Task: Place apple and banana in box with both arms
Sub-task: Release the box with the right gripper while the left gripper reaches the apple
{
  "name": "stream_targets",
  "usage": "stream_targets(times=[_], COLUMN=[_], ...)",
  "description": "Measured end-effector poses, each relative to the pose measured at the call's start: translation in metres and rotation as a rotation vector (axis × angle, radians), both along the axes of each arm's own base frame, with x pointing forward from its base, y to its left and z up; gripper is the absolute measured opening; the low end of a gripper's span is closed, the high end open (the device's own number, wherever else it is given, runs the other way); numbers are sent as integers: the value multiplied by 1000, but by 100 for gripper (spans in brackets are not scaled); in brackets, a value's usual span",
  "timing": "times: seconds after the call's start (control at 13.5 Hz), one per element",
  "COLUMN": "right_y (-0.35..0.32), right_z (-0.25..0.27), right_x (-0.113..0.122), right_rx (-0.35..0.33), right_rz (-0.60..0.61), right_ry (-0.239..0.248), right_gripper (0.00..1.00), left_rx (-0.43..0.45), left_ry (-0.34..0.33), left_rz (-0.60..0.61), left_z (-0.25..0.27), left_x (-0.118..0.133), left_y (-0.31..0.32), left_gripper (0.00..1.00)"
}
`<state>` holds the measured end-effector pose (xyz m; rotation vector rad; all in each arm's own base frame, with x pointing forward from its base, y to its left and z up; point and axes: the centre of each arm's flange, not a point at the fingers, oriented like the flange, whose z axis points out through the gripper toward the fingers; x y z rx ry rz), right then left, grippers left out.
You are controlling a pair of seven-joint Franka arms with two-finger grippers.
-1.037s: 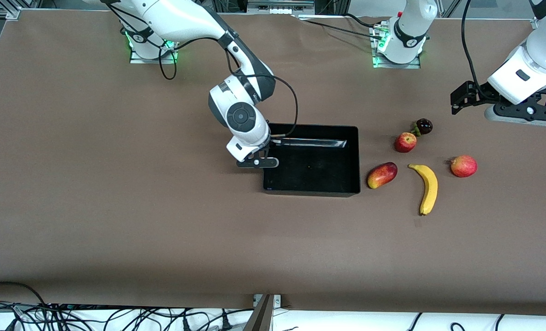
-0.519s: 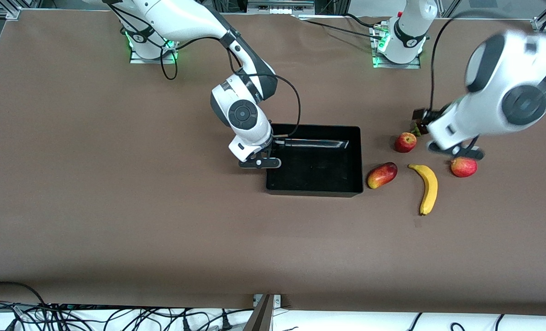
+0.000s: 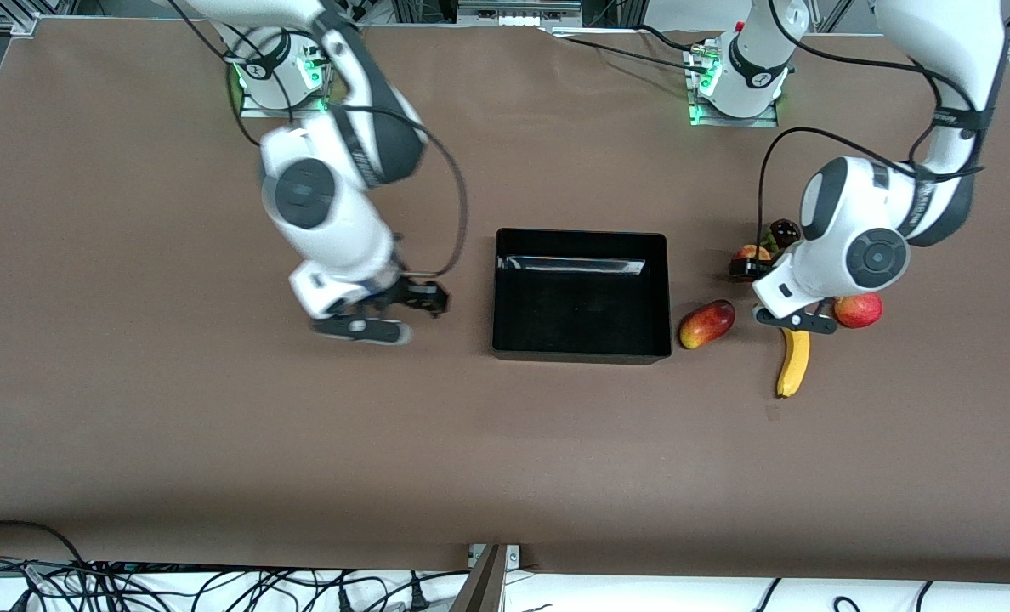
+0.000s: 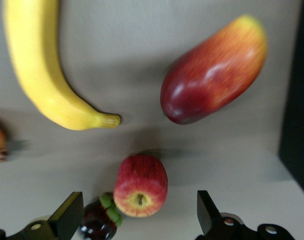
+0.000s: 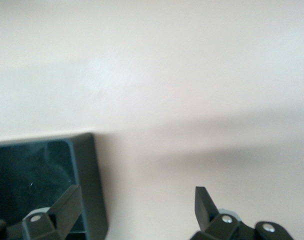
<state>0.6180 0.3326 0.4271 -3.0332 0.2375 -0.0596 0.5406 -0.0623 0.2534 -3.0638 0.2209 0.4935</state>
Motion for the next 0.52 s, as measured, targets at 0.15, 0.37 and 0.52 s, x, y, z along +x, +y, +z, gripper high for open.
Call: stream_targets(times=[0.15, 0.37, 0.52], right_y=[-38, -92, -137], right_z=[34, 73, 101], right_x=[5, 1, -6], right_rx=[-4, -18, -13], right_rz=[21, 86, 118], right_ry=[-6, 29, 56], right_gripper=[100, 100, 100], left_rx=[-5, 10, 53], left_ry=[-10, 2, 15], left_rz=[-2, -32, -102], left_z=[-32, -55, -64], left_x=[-22, -36, -38], left_y=[2, 11, 15], left_gripper=[100, 100, 81])
